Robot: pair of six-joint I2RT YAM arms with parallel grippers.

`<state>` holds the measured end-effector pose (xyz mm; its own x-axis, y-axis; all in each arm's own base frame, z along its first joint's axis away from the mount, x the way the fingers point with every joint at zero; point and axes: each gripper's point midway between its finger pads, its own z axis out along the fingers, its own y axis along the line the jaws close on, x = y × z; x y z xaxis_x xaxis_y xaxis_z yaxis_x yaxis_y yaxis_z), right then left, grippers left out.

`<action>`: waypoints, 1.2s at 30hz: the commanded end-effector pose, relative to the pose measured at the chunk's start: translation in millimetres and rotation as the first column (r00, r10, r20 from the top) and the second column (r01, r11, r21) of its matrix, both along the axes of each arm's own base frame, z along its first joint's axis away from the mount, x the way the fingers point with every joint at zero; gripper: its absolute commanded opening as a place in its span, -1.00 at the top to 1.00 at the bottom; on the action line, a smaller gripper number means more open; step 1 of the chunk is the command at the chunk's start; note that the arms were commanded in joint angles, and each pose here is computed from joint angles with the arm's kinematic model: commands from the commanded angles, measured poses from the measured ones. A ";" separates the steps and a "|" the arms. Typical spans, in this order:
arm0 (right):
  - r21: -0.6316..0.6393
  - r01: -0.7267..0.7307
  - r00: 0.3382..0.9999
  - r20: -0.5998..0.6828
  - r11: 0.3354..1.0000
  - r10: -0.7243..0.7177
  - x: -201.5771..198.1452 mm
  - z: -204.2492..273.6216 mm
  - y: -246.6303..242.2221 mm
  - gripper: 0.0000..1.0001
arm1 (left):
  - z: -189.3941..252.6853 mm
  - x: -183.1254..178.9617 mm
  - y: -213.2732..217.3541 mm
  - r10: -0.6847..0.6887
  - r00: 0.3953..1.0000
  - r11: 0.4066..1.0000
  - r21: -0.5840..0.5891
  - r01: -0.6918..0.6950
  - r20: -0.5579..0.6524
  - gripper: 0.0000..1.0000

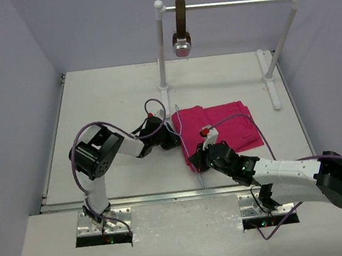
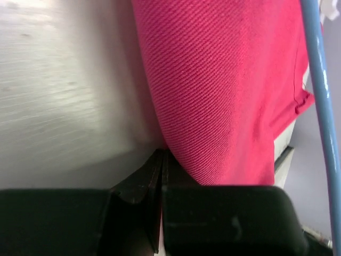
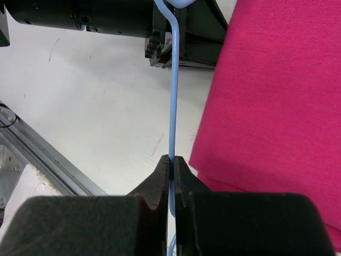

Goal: Place the trousers on the hanger

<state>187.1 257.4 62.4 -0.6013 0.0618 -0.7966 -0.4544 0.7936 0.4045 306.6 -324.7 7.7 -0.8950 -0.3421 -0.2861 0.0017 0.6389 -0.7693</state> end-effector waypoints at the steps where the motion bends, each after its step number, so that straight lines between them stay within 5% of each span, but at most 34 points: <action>1: 0.093 0.007 0.999 0.050 0.996 -0.012 9.1 27.6 16.2 1.00 | 24.1 3.9 -15.6 -0.025 0.998 1.000 0.001 0.025 0.053 1.00; 5: 0.082 0.019 0.998 0.052 0.996 -0.023 10.7 25.9 14.0 1.00 | -7.8 -1.1 39.0 0.147 0.989 0.953 0.271 -0.132 -0.035 0.85; 9: 0.069 0.044 0.997 0.057 0.997 -0.048 15.2 23.3 11.6 1.00 | 17.3 -11.4 75.3 0.265 0.963 0.922 0.281 -0.266 0.044 -0.55; 11: 0.082 0.047 0.997 0.061 0.996 -0.052 16.5 25.9 13.8 1.00 | 26.3 -15.0 87.3 0.298 0.952 0.911 0.277 -0.305 0.070 -0.85; 13: 0.090 0.057 0.996 0.061 0.994 -0.062 18.8 27.5 15.2 1.00 | 40.1 -13.5 98.2 0.329 0.939 0.897 0.277 -0.344 0.101 -0.87; 19: 0.094 0.079 0.995 0.053 0.992 -0.084 24.8 29.2 19.9 1.00 | 61.1 -22.3 101.2 0.342 0.927 0.921 0.139 -0.363 0.152 -0.29; 26: 0.088 0.033 0.999 0.037 0.996 -0.036 25.8 28.1 36.5 1.00 | 118.6 -37.0 57.3 0.157 0.925 0.980 -0.171 -0.102 0.346 -0.31; 33: 0.098 -0.002 1.000 0.031 0.995 -0.001 20.8 24.8 41.0 1.00 | 141.3 -23.1 36.3 0.126 0.901 0.977 -0.208 -0.041 0.414 -0.21; 36: 0.110 -0.029 0.999 0.036 0.994 0.025 17.8 27.9 44.2 1.00 | 133.5 -13.0 24.9 0.112 0.914 0.978 -0.205 -0.032 0.390 -0.02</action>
<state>200.3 280.3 58.6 -0.6214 0.0776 -0.7796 -0.4299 0.7981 0.4221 276.8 -277.0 114.7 -0.7150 -0.4865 -0.5020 0.1955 0.5503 -0.8118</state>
